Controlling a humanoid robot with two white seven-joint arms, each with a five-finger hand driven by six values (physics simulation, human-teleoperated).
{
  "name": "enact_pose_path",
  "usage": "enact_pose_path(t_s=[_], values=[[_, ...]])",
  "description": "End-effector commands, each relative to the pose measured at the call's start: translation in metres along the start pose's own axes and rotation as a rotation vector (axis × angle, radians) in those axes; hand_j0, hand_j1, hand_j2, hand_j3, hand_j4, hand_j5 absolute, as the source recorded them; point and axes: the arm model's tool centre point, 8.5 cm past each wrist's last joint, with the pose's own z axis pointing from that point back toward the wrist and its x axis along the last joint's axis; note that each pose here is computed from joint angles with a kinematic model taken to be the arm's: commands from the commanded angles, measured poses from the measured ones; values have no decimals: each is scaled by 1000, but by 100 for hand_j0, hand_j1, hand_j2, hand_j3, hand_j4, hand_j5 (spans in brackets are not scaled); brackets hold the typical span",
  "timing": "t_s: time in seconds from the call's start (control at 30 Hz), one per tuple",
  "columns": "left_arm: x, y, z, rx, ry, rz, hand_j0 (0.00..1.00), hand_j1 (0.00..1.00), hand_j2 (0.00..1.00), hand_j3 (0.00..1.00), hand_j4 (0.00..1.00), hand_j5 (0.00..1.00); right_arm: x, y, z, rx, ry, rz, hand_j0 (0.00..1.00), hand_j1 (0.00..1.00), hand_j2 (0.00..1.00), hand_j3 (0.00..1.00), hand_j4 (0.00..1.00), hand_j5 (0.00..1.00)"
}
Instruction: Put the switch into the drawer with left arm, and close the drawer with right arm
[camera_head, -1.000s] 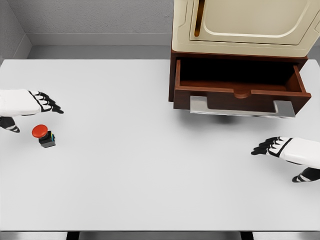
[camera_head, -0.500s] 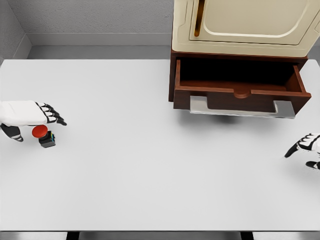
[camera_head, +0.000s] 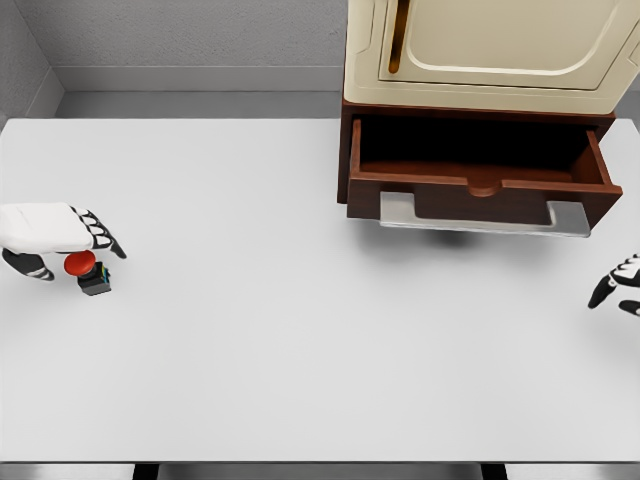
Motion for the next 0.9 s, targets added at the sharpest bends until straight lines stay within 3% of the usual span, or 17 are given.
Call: enact_pose_path(t_s=[0.0,0.27,0.33,0.67,0.87], values=[[7,1,-2,0,-18,-10,86,86,86,86,86,86,0,-1,0,-2,-2,-4,53,53,53,53,53,53],[13,0,-4,-10,-36,-18,85,85,85,85,85,85,1,-2,0,-3,-2,-2,56,56,56,56,56,56],[13,0,-4,-10,-36,-18,73,73,73,73,73,73,1,-2,0,-3,-2,-2,56,56,56,56,56,56],[13,-1,-4,-23,-36,-19,38,38,38,38,38,38,0,-1,0,-2,-2,-4,57,57,57,57,57,57],[14,4,-3,-15,-38,-31,35,35,35,35,35,35,1,-1,0,-2,-3,-3,58,58,58,58,58,58]])
